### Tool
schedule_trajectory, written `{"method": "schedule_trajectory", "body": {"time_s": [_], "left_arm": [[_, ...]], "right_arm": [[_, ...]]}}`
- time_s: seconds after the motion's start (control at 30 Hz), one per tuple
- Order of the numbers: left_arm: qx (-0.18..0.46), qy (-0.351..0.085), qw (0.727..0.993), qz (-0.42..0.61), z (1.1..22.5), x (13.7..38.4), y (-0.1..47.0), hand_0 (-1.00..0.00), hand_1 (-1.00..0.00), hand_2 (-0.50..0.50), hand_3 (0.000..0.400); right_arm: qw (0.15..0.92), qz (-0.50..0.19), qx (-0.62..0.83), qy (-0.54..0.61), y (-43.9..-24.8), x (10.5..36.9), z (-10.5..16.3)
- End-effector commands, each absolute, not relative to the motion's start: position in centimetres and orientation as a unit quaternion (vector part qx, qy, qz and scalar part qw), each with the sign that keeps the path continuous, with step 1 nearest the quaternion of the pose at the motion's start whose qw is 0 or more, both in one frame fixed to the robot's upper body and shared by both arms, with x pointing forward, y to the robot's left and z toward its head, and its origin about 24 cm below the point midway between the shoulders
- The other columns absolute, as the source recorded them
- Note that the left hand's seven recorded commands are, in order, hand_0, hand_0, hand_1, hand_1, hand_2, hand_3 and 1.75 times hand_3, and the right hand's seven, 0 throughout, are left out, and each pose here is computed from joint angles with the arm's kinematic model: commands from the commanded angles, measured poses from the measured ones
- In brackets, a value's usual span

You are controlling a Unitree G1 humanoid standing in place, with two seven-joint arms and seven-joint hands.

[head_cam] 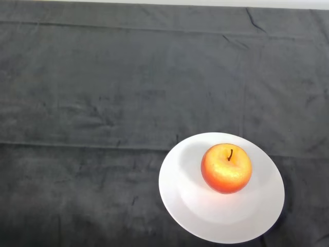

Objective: Move the apple to the plate

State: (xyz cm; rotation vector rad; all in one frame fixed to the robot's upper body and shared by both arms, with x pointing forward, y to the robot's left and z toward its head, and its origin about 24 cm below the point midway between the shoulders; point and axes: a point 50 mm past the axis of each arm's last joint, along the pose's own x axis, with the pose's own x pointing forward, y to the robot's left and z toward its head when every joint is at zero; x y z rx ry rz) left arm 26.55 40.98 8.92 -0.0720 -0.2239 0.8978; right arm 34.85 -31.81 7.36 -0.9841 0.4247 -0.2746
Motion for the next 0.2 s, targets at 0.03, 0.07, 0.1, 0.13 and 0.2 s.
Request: {"method": "schedule_trajectory", "body": {"time_s": [0.03,0.07,0.1,0.13,0.2], "left_arm": [[-0.006,-0.123,0.889,0.440,10.38,25.87,42.13,0.00,0.00,0.00,0.000],[-0.005,-0.124,0.889,0.440,10.40,25.88,42.12,0.00,0.00,0.00,0.000],[-0.005,-0.124,0.889,0.440,10.41,25.89,42.11,0.00,0.00,0.00,0.000],[-0.005,-0.125,0.889,0.441,10.43,25.89,42.11,0.00,0.00,0.00,0.000],[-0.004,-0.126,0.889,0.441,10.46,25.90,42.10,0.00,0.00,0.00,0.000]], "right_arm": [[0.847,-0.132,-0.462,0.226,-32.48,33.94,6.14],[0.847,-0.132,-0.462,0.226,-32.48,33.94,6.14],[0.847,-0.132,-0.462,0.226,-32.48,33.94,6.14],[0.847,-0.132,-0.462,0.226,-32.48,33.94,6.14],[0.847,-0.132,-0.462,0.226,-32.48,33.94,6.14]]}}
